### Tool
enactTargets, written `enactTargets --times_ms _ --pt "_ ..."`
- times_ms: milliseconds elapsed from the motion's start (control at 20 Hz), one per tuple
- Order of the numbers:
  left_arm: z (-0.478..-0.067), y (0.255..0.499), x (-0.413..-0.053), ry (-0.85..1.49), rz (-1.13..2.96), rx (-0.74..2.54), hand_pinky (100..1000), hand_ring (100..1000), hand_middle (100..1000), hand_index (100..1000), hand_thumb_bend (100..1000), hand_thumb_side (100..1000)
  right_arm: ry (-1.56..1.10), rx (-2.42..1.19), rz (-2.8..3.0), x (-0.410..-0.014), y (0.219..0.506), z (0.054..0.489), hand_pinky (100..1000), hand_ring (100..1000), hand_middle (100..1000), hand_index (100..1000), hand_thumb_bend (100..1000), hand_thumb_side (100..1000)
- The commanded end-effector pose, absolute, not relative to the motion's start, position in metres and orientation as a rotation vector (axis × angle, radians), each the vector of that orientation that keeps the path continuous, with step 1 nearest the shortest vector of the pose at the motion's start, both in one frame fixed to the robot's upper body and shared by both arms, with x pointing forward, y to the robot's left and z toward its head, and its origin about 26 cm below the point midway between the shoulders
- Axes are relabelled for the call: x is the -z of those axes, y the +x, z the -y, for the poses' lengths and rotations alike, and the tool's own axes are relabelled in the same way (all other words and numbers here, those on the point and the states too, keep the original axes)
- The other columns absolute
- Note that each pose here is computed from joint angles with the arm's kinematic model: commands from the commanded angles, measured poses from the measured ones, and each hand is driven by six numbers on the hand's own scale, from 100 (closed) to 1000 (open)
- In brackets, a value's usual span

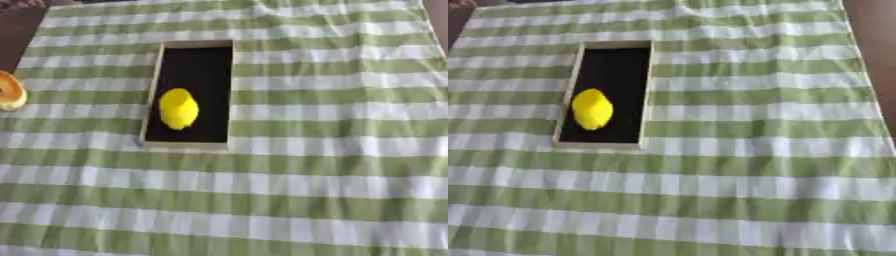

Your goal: Pick up objects on the table and place them in the box.

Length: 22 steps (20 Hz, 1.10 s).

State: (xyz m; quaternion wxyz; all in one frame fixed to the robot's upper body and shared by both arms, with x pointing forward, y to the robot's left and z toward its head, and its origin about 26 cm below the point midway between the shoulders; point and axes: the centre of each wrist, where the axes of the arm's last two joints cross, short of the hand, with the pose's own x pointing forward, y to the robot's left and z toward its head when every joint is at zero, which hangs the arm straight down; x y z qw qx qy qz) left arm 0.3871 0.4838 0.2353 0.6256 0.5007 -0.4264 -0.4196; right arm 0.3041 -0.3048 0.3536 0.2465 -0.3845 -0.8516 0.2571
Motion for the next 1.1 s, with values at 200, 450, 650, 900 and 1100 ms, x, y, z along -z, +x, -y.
enactTargets --times_ms 200,450,650,900,1100 --pt "-0.495 0.384 -0.244 1.171 0.922 0.919 919 888 850 940 525 198 -1.080 -0.703 2.336 -0.360 0.302 0.307 908 853 791 853 100 564" --pt "-0.497 0.389 -0.236 1.162 0.874 0.913 910 885 853 939 501 212 -1.077 -0.698 2.337 -0.359 0.304 0.308 908 851 788 852 100 569" --pt "-0.496 0.392 -0.229 1.135 0.841 0.925 903 881 852 936 484 227 -1.076 -0.691 2.336 -0.359 0.305 0.309 909 851 788 852 100 575" --pt "-0.495 0.394 -0.224 1.108 0.788 0.954 878 859 829 907 443 242 -1.071 -0.681 2.341 -0.359 0.305 0.310 909 850 786 853 100 580" --pt "-0.494 0.394 -0.221 1.092 0.766 0.975 849 814 764 849 382 250 -1.069 -0.675 2.340 -0.358 0.305 0.310 909 850 785 854 100 584"
